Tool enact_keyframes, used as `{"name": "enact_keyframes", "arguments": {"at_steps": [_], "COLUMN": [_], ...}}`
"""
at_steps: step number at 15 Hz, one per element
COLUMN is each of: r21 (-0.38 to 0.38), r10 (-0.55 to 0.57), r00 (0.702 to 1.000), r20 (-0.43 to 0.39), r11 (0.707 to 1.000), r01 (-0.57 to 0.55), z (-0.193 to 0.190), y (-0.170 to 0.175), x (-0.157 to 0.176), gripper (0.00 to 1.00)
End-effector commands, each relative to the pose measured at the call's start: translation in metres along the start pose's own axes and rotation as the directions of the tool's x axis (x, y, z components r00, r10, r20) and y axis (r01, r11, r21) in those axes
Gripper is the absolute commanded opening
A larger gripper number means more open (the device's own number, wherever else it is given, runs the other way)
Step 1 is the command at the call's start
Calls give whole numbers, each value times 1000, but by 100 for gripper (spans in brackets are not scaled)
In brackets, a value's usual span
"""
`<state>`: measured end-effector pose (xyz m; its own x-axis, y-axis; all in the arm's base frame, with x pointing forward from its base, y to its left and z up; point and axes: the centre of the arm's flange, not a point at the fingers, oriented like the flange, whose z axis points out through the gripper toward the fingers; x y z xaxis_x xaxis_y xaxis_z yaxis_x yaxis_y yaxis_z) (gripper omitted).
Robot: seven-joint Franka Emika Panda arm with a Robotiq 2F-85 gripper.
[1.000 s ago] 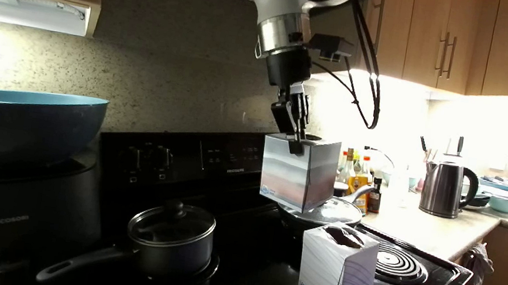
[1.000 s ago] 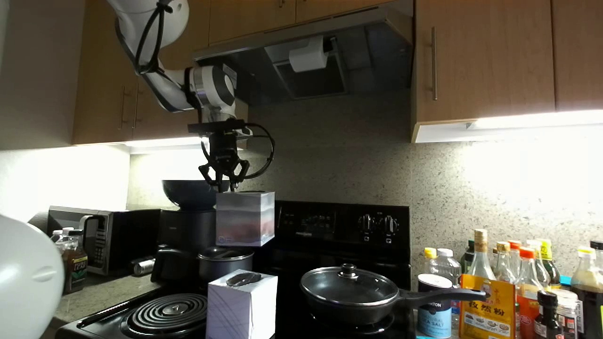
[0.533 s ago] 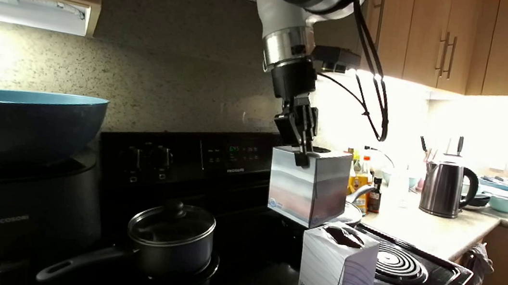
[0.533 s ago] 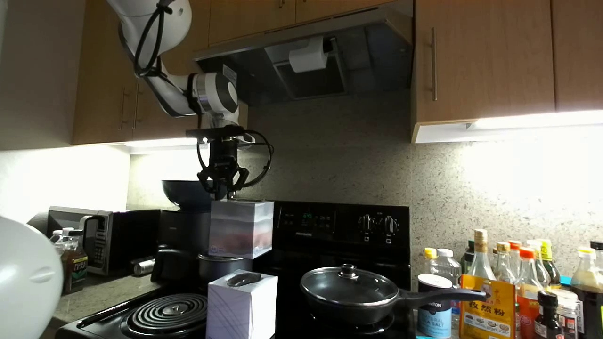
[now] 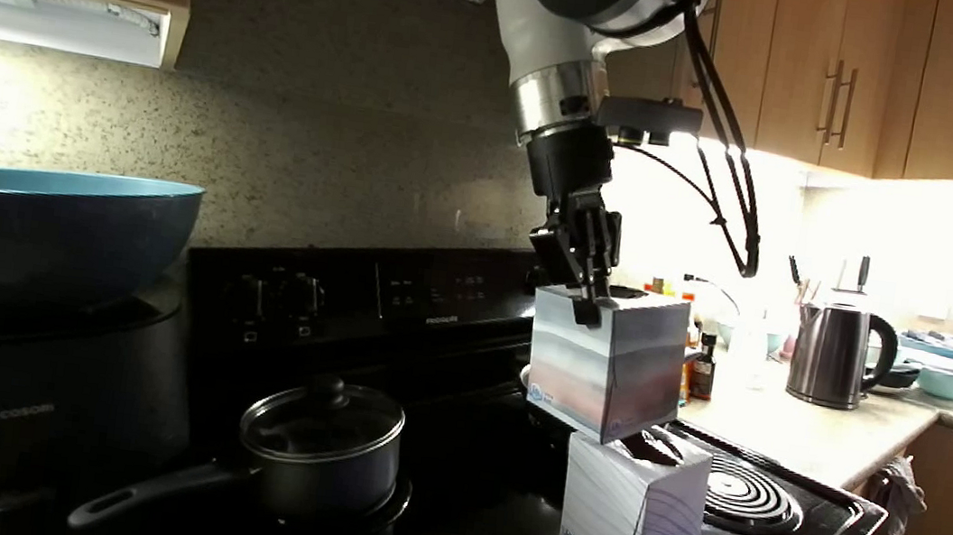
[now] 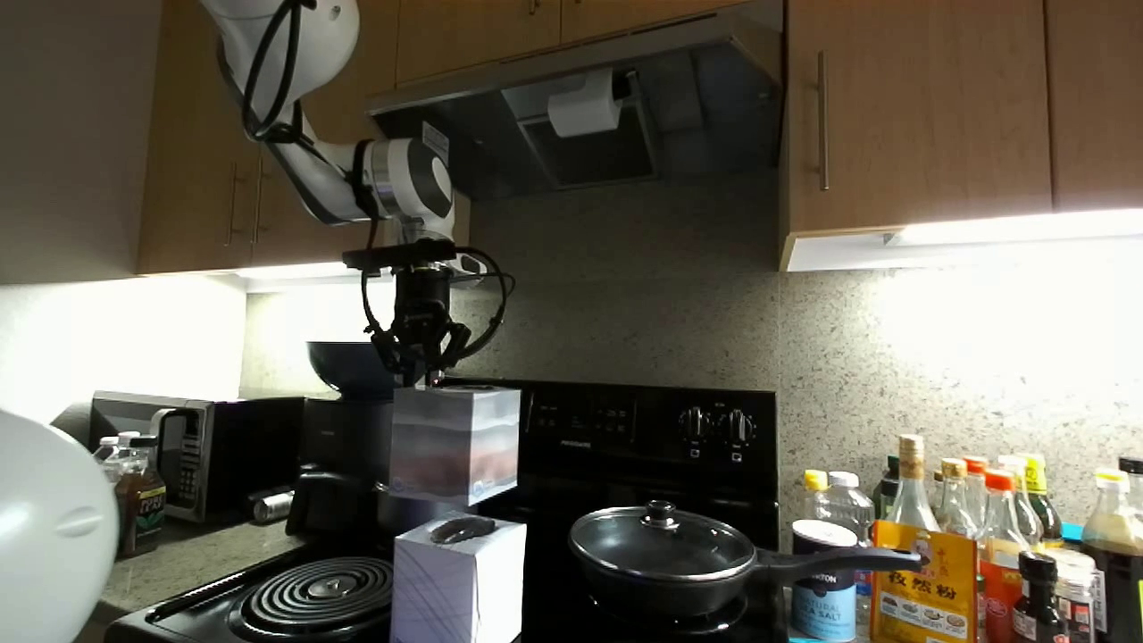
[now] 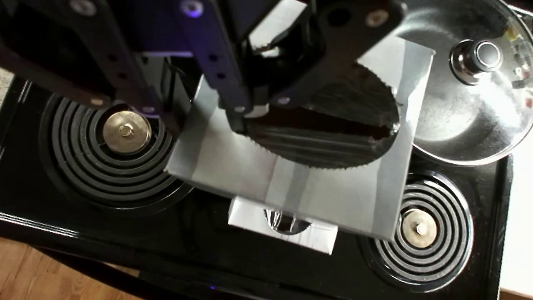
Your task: Put the tissue dispenser over the other
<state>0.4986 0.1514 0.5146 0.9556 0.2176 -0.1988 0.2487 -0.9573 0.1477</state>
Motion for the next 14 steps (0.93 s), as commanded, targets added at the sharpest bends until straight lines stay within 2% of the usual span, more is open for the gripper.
{"name": "enact_keyframes", "arguments": {"at_steps": [1,7,14], "r21": [29,103,118], "r10": [-9,69,96], "r00": [1000,997,993], "r20": [16,27,71], "r11": [1000,992,988], "r01": [8,-71,-104], "z": [8,29,41], "y": [7,31,48], "x": [-3,-20,-30], "gripper": [7,7,7]}}
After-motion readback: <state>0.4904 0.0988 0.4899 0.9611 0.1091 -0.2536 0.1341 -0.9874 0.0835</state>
